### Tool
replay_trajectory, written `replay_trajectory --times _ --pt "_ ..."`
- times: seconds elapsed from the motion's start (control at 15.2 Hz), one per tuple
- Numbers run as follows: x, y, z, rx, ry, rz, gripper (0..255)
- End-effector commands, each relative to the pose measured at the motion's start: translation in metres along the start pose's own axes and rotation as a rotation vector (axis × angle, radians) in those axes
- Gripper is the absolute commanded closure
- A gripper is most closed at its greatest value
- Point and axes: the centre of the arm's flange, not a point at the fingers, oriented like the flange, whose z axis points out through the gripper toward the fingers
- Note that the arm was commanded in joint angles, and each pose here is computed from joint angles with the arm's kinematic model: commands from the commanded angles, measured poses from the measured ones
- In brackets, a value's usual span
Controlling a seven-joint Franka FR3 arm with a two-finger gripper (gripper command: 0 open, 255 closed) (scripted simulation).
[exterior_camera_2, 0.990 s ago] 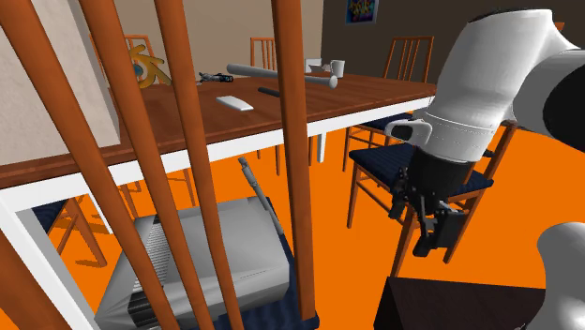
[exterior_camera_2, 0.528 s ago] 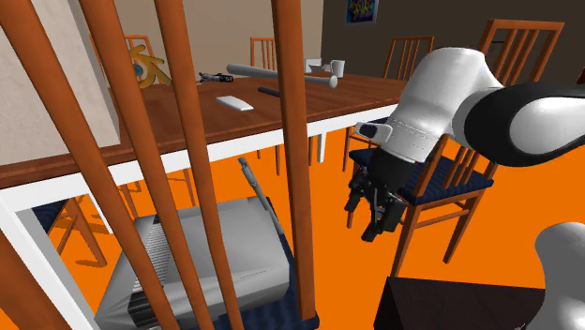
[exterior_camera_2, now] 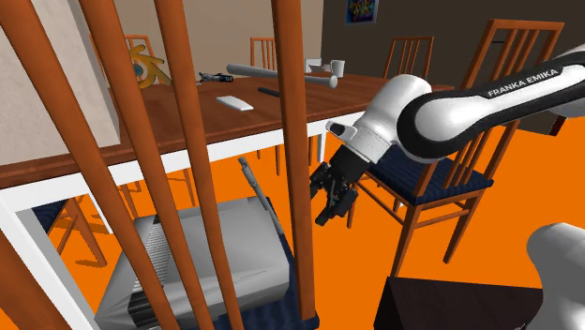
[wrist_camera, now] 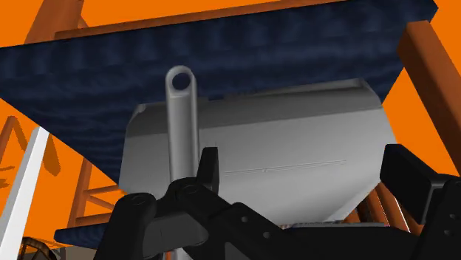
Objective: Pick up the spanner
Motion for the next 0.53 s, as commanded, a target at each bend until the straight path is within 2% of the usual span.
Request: replay_trajectory --times 0.0,0.4,0.46 --pt "0.006 0.023 0.010 0.009 0.068 -0.025 0" --pt "0.032 0.080 0.042 0.054 0.265 -0.092 0" --pt "0.036 0.087 0.045 0.059 0.289 -0.100 0"
